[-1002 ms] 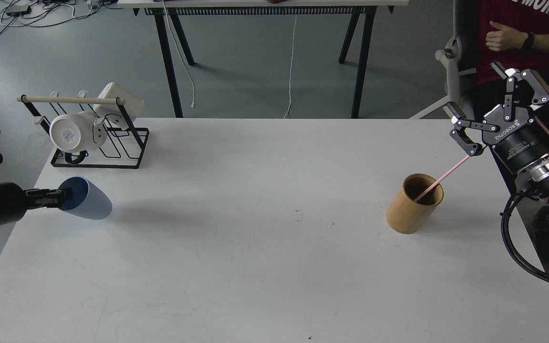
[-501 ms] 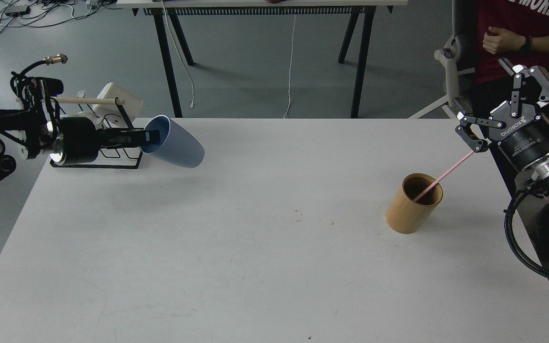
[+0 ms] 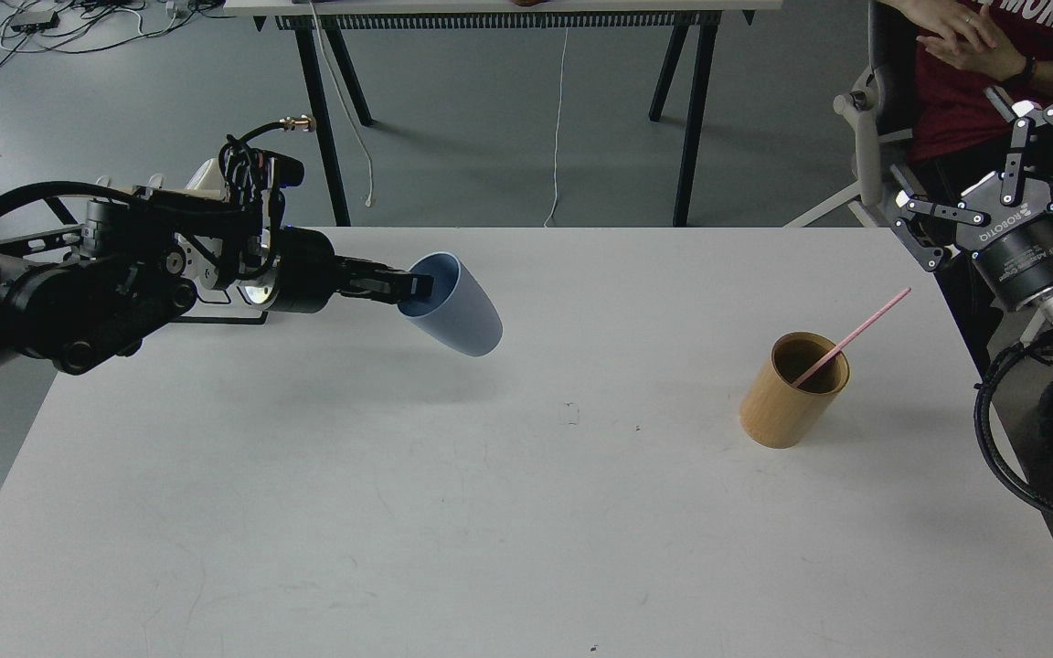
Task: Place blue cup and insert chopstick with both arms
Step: 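Lift the blue cup with the left gripper and carry it toward table center, then set the blue cup upright on the table and release it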
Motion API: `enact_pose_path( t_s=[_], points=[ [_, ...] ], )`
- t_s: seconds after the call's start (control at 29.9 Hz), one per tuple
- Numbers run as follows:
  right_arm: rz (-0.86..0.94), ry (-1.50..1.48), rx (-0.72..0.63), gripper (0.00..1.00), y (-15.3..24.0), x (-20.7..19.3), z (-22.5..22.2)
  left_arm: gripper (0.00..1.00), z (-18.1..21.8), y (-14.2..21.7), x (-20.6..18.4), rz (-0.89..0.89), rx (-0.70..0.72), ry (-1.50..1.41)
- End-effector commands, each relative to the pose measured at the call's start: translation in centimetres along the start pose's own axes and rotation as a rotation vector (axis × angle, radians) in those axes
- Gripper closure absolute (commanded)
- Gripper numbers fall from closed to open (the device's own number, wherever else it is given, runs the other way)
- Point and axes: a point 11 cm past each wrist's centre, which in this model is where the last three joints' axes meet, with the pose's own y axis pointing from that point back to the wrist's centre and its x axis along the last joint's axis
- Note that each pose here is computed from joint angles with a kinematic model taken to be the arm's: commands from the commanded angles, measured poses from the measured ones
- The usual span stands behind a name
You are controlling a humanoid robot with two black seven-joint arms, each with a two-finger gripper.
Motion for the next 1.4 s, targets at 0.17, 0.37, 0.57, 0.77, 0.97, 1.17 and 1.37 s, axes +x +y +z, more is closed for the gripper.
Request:
enact_pose_path(
  t_s=[0.17, 0.37, 0.57, 0.77, 0.97, 1.17, 1.37],
  points=[
    [0.003, 0.005, -0.002, 0.03, 0.1, 0.1, -0.1, 1.0, 1.7, -4.6, -0.9, -0.094, 0.024, -0.075],
    [0.01, 0.007, -0.004, 0.03, 0.2, 0.4, 0.0, 1.0, 2.9, -5.1, -0.2, -0.151, 0.041, -0.174],
    [0.015, 0.007, -0.004, 0.03, 0.3, 0.5, 0.1, 1.0, 4.4, -6.2, 0.2, -0.187, 0.04, -0.242],
    [0.02, 0.01, -0.006, 0.03, 0.3, 0.7, 0.1, 0.99, 5.1, -8.0, -0.3, -0.216, 0.057, -0.28],
    [0.03, 0.016, -0.009, 0.03, 0.5, 1.1, 0.1, 0.99, 5.1, -8.3, -0.7, -0.23, 0.063, -0.292],
    [0.041, 0.02, -0.012, 0.03, 0.7, 1.6, 0.1, 0.99, 4.6, -8.3, -1.4, -0.255, 0.077, -0.302],
    [0.043, 0.02, -0.013, 0.03, 0.8, 1.6, 0.2, 0.98, 4.2, -8.7, -2.4, -0.276, 0.088, -0.299]
  ],
)
